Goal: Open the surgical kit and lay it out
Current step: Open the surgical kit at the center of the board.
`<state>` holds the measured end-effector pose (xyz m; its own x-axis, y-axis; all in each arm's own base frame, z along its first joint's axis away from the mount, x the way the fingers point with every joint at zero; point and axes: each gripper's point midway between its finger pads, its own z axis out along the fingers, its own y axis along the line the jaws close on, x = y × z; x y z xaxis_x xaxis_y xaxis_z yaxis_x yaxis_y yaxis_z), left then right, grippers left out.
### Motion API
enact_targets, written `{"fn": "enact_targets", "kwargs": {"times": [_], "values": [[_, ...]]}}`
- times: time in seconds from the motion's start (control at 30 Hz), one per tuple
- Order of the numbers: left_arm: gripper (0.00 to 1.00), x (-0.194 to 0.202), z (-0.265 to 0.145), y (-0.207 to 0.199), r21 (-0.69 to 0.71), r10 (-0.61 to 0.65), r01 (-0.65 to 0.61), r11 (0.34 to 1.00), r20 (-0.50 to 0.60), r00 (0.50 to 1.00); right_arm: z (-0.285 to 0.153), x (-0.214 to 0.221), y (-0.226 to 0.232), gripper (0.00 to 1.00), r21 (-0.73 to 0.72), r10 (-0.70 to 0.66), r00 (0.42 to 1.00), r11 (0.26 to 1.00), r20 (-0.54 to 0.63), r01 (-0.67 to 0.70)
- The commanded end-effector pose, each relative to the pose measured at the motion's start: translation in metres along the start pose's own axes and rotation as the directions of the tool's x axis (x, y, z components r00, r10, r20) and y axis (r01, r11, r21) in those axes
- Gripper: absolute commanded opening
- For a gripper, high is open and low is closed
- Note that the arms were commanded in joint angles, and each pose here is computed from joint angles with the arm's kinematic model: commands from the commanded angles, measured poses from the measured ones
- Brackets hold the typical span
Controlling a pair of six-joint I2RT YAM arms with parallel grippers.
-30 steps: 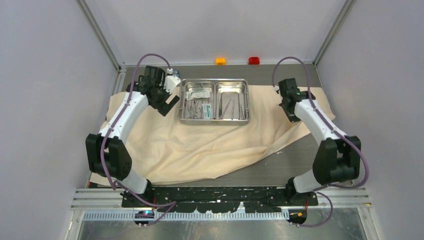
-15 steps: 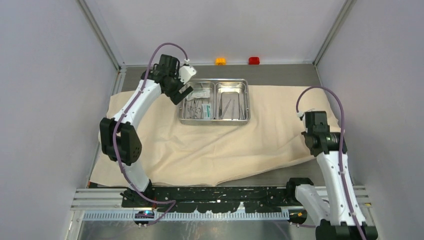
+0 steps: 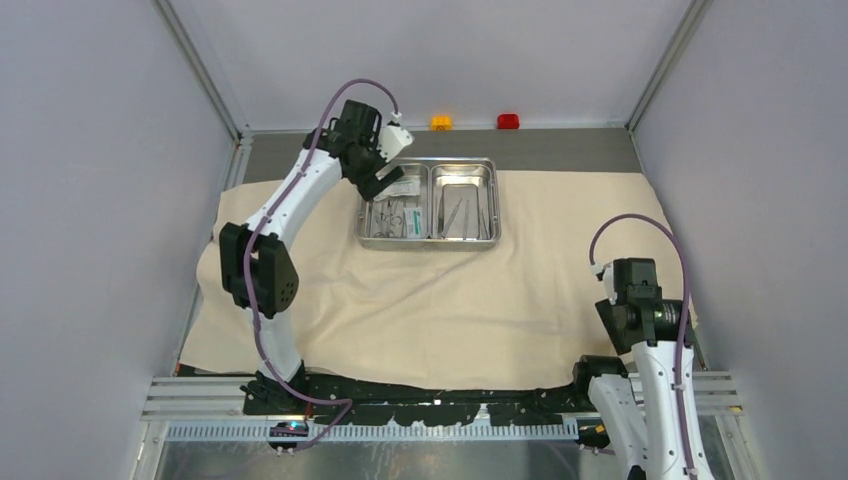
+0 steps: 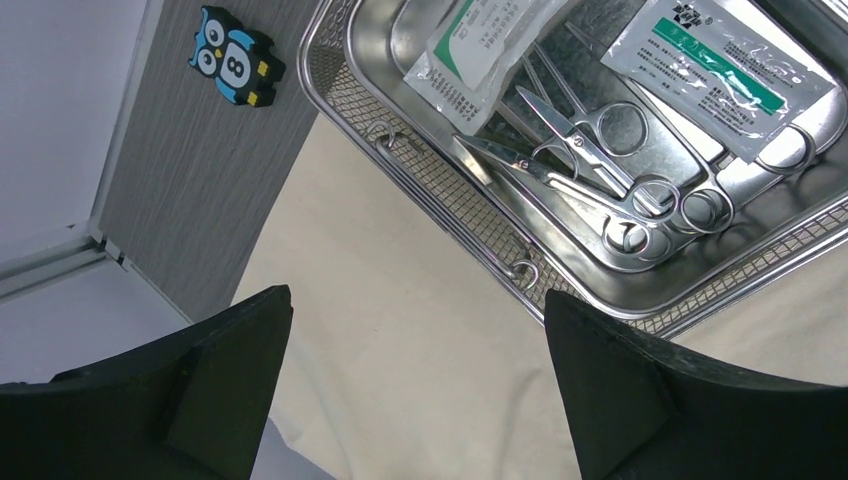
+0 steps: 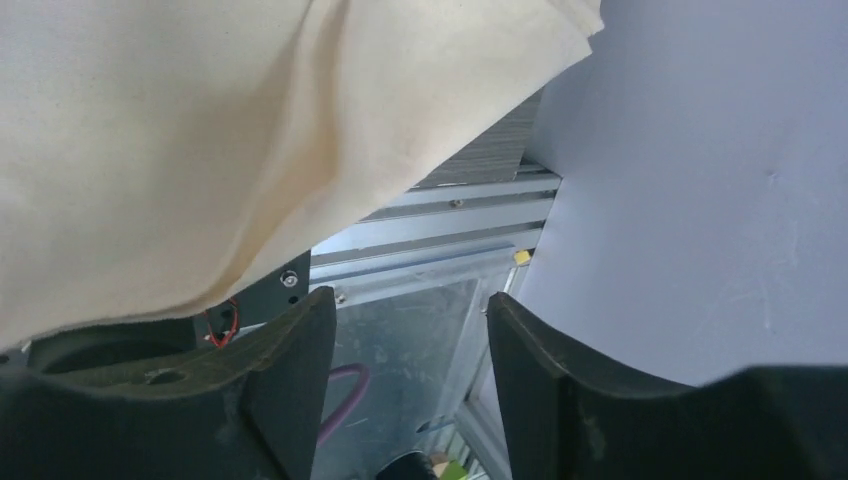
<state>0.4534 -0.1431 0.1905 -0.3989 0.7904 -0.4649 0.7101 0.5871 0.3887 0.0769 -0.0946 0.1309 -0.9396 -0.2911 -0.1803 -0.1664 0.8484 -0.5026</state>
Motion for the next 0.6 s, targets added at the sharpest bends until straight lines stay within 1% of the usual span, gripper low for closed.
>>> {"fn": "enact_targets", "kwargs": {"times": [0.0, 0.07, 0.17, 0.27, 0.33, 0.4, 0.47, 0.57], "values": [[1.0, 0.004, -0.016, 0.011, -0.068, -0.005, 0.005, 0.998, -0.004, 1.0, -0.024, -0.035, -0.013, 0.68, -0.035, 0.049, 0.992, 0.998, 0.114, -0.045], [1.0, 0.011, -0.015, 0.011, -0.077, -0.026, 0.025, 0.997, -0.017, 1.0, -0.038, -0.057, -0.017, 0.71, -0.079, 0.069, 0.983, 0.995, 0.173, -0.056], [1.0, 0.024, -0.015, 0.014, -0.071, -0.103, 0.101, 0.992, -0.033, 0.994, -0.056, -0.095, -0.023, 0.72, -0.145, 0.106, 0.956, 0.987, 0.275, -0.067], [1.0, 0.043, -0.018, 0.019, -0.033, -0.205, 0.204, 0.978, -0.046, 0.978, -0.065, -0.136, -0.028, 0.69, -0.205, 0.136, 0.93, 0.976, 0.343, -0.067], [1.0, 0.065, -0.022, 0.025, -0.026, -0.275, 0.274, 0.961, -0.076, 0.958, -0.064, -0.166, -0.029, 0.68, -0.253, 0.155, 0.917, 0.966, 0.368, -0.062], [1.0, 0.094, -0.03, 0.025, -0.024, -0.324, 0.323, 0.946, -0.133, 0.937, -0.066, -0.193, -0.028, 0.67, -0.297, 0.176, 0.897, 0.953, 0.406, -0.053], [1.0, 0.12, -0.044, 0.018, -0.013, -0.364, 0.367, 0.93, -0.168, 0.916, -0.066, -0.219, -0.024, 0.67, -0.341, 0.191, 0.876, 0.94, 0.442, -0.032], [1.0, 0.165, -0.072, 0.011, -0.043, -0.427, 0.428, 0.903, -0.209, 0.88, -0.065, -0.25, -0.015, 0.67, -0.371, 0.184, 0.858, 0.929, 0.48, 0.009]]}}
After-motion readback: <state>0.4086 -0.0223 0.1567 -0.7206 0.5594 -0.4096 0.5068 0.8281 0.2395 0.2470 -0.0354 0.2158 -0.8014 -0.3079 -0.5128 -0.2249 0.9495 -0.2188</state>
